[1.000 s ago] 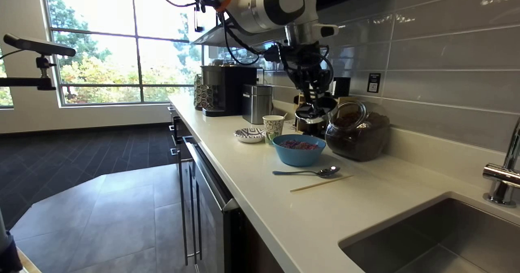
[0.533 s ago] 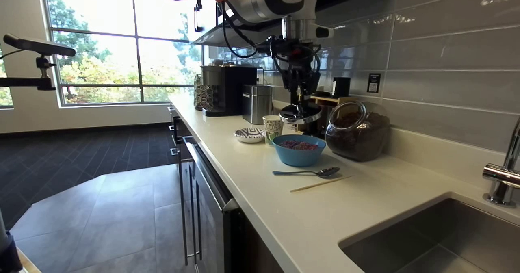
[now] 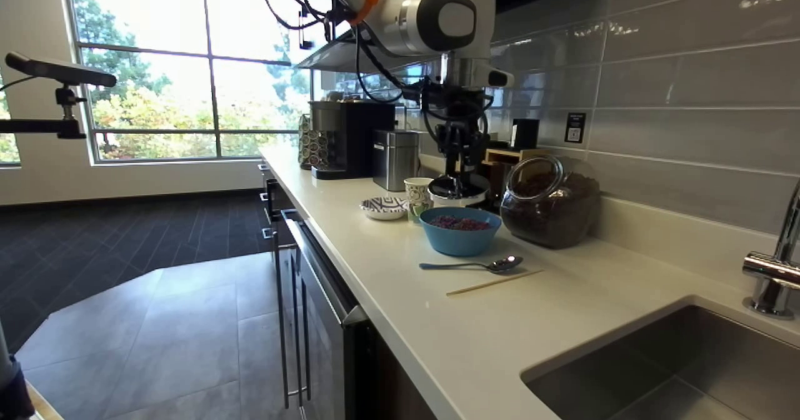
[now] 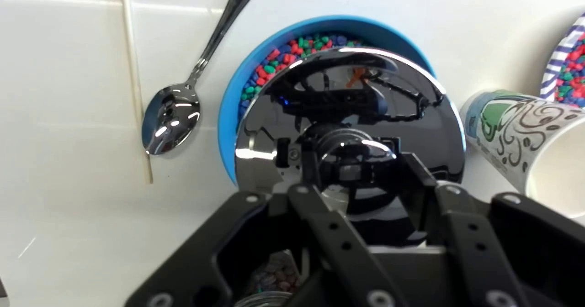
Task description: Remove the silver lid from the glass container.
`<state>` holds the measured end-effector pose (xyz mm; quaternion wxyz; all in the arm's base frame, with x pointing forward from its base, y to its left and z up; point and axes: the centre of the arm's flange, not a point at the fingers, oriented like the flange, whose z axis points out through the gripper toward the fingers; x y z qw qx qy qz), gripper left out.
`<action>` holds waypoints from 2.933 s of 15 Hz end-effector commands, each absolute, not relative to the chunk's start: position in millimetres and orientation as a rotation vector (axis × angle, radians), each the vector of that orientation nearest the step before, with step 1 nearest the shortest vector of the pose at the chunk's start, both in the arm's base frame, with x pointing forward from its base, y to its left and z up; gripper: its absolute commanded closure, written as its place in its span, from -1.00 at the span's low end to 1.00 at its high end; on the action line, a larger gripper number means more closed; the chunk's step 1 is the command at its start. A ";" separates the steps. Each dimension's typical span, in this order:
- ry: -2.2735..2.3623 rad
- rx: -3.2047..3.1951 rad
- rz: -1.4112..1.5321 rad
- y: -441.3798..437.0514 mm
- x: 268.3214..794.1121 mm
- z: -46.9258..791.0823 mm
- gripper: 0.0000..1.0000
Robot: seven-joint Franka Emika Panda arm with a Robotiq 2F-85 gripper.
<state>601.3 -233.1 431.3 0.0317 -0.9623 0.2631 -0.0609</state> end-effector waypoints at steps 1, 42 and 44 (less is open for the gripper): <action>0.849 -2.935 -0.124 -240.8 620.9 427.2 0.57; 1.782 -2.479 -0.079 -446.3 504.2 308.9 0.57; 1.775 -2.485 -0.083 -446.3 504.8 307.7 0.57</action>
